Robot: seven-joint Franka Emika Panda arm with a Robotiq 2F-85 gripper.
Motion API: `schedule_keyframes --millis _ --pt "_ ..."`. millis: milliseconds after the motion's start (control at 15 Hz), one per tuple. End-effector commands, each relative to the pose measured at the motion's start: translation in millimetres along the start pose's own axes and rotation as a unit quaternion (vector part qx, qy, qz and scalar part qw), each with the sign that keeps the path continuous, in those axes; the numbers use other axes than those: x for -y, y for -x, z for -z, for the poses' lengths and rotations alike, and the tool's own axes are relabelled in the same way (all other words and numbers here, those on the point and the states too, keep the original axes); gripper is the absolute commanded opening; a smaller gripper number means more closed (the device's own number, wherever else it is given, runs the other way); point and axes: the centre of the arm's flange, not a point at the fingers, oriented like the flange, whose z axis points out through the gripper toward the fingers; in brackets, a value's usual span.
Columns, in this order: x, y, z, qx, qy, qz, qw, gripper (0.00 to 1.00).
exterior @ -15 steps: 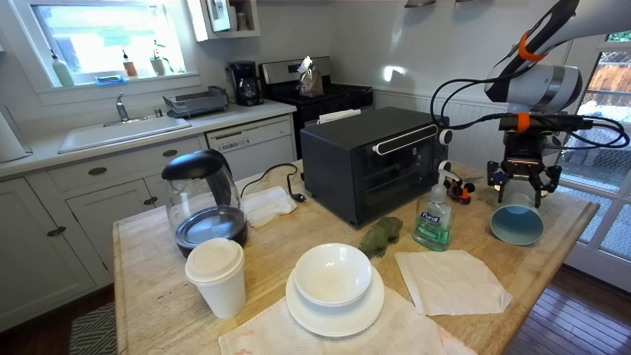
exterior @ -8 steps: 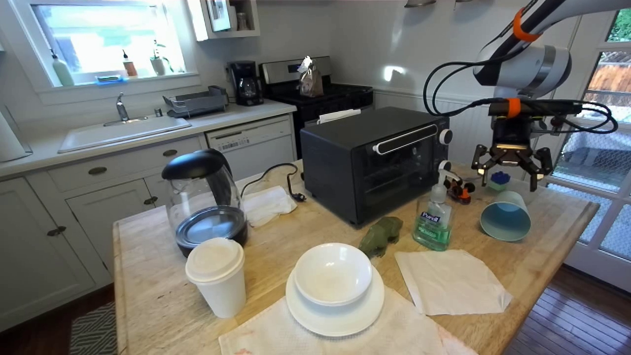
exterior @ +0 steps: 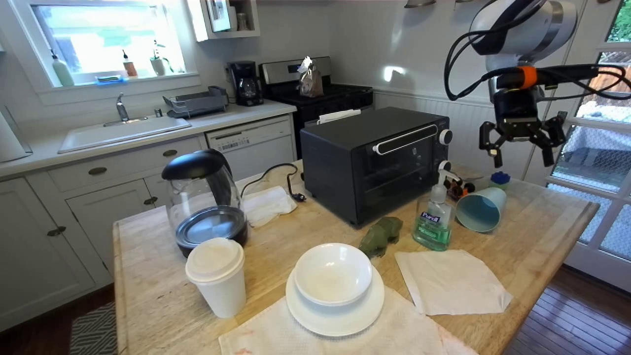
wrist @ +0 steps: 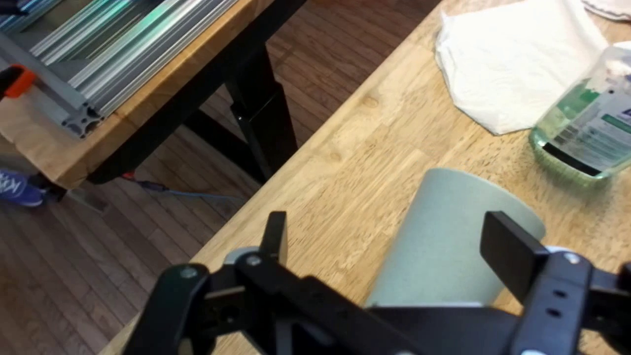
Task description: Pick up the light blue cup and put it the right way up on the oven
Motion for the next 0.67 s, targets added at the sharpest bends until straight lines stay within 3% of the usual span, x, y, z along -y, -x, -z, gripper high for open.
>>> schedule_keyframes --millis 0,133,267,333,400,600 --pt "-5 50 -3 -0.064 0.035 0.067 0.9951 1.00" --pt "1 65 -3 -0.100 0.049 0.099 0.9888 1.00" --pt "9 74 -6 -0.136 0.035 0.135 0.9808 1.00" --pt "15 78 -7 -0.152 0.009 0.148 0.9773 1.00" --pt "20 55 7 -0.122 0.033 0.117 0.9851 1.00" --pt "23 67 3 -0.144 0.025 0.134 0.9801 1.00"
